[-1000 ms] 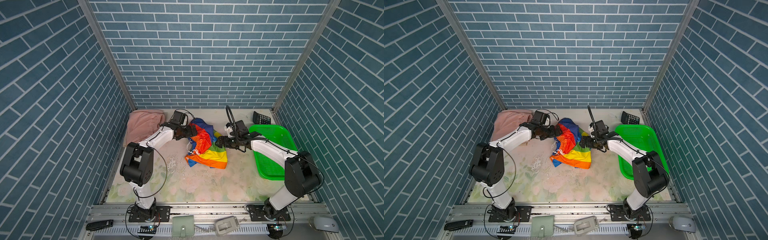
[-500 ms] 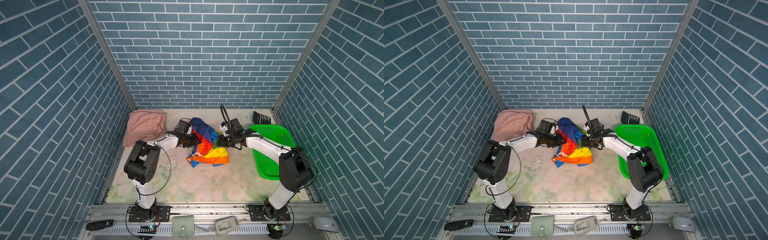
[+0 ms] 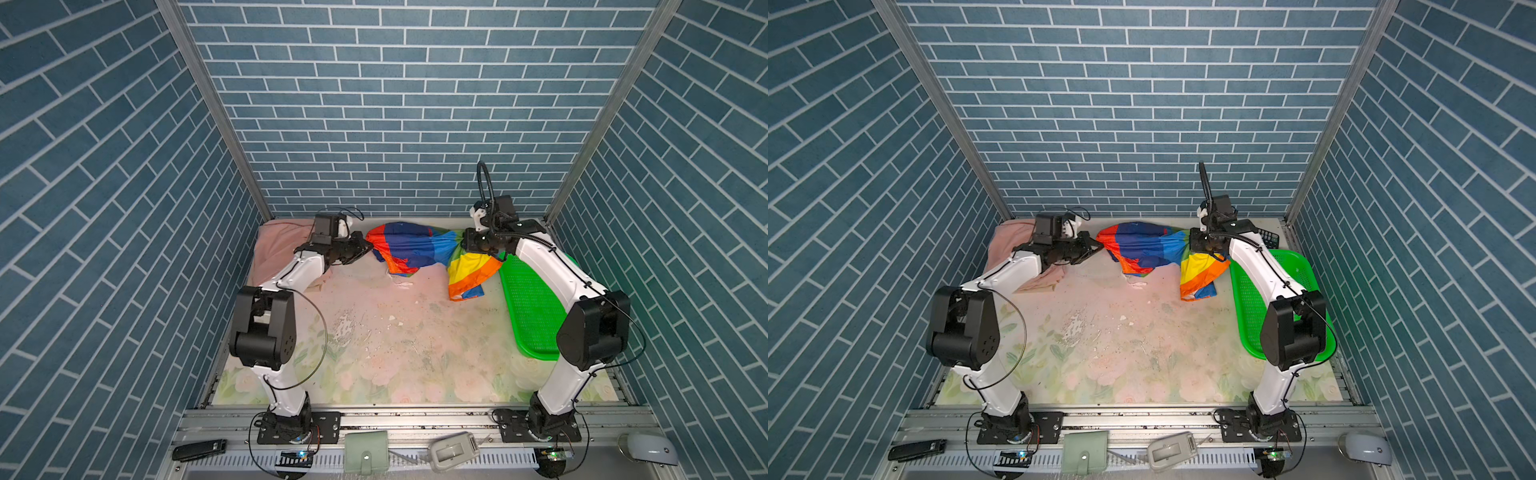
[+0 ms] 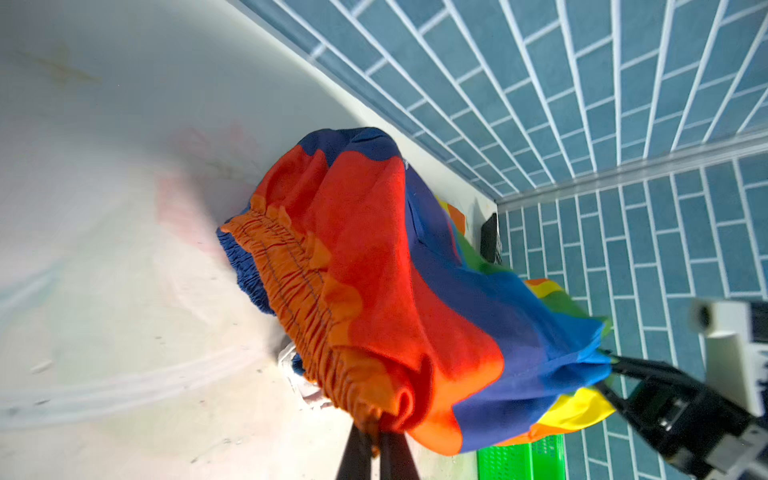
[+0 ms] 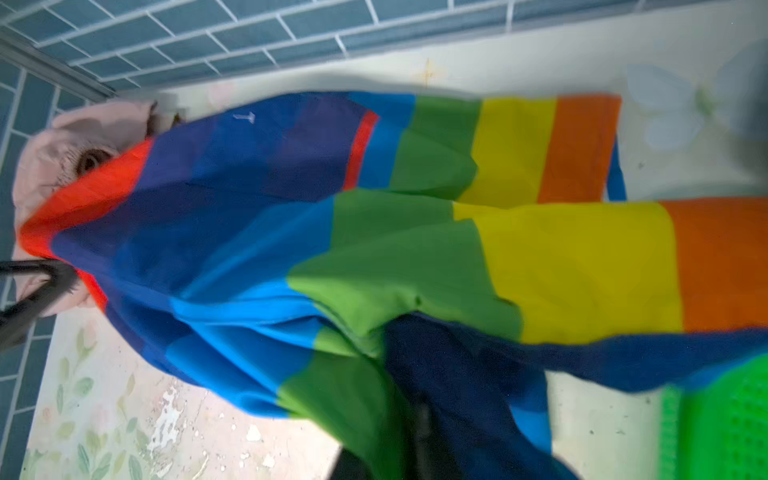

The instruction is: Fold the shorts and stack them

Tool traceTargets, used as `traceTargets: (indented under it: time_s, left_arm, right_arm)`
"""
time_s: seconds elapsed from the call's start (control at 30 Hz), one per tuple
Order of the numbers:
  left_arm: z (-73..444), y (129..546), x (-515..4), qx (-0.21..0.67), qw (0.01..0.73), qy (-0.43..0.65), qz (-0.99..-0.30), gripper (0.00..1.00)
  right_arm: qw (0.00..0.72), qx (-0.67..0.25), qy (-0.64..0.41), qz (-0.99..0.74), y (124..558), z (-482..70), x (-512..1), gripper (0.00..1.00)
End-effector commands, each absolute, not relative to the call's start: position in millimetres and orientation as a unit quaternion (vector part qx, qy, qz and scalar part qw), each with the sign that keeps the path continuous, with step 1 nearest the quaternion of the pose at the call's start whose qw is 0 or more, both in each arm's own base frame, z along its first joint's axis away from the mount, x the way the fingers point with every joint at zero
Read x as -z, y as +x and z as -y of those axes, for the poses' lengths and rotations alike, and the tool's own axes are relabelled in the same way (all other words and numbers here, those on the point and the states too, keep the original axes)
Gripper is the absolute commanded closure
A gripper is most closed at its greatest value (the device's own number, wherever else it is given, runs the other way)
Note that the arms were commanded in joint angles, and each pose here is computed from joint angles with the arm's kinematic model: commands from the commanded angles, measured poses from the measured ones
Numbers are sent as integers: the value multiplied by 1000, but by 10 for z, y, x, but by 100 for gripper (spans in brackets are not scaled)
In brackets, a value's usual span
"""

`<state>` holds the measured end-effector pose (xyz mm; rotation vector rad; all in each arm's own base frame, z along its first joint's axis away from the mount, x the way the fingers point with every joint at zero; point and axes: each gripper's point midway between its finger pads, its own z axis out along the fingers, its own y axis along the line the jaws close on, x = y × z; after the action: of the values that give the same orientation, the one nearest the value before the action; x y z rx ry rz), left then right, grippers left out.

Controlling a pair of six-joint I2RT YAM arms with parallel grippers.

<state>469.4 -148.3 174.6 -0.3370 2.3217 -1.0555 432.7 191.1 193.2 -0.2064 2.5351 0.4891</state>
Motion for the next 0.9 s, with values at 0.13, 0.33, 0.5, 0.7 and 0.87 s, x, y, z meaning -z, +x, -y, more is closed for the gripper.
traceTargets:
  time_s: [0.13, 0.33, 0.5, 0.7, 0.87]
  left_arm:
    - [1121, 4452, -1318, 347, 237, -170, -891, 64]
    - [1176, 4286, -1450, 348, 241, -159, -892, 5]
    - [1219, 4047, -1347, 353, 231, -165, -891, 1]
    - [1470, 3886, -1097, 361, 201, -154, -898, 0]
    - [1698, 3866, -1012, 365, 190, -139, -901, 0]
  right_arm:
    - [262, -193, -58, -944, 4122, -1769, -1878, 33]
    - [249, -191, -80, -946, 3620, -1875, -1711, 14]
    - [221, -206, -52, -952, 3193, -1859, -1230, 9]
    - [216, -263, -20, -940, 3213, -2045, -878, 6]
    - [250, -286, -2, -925, 3609, -2222, -822, 7]
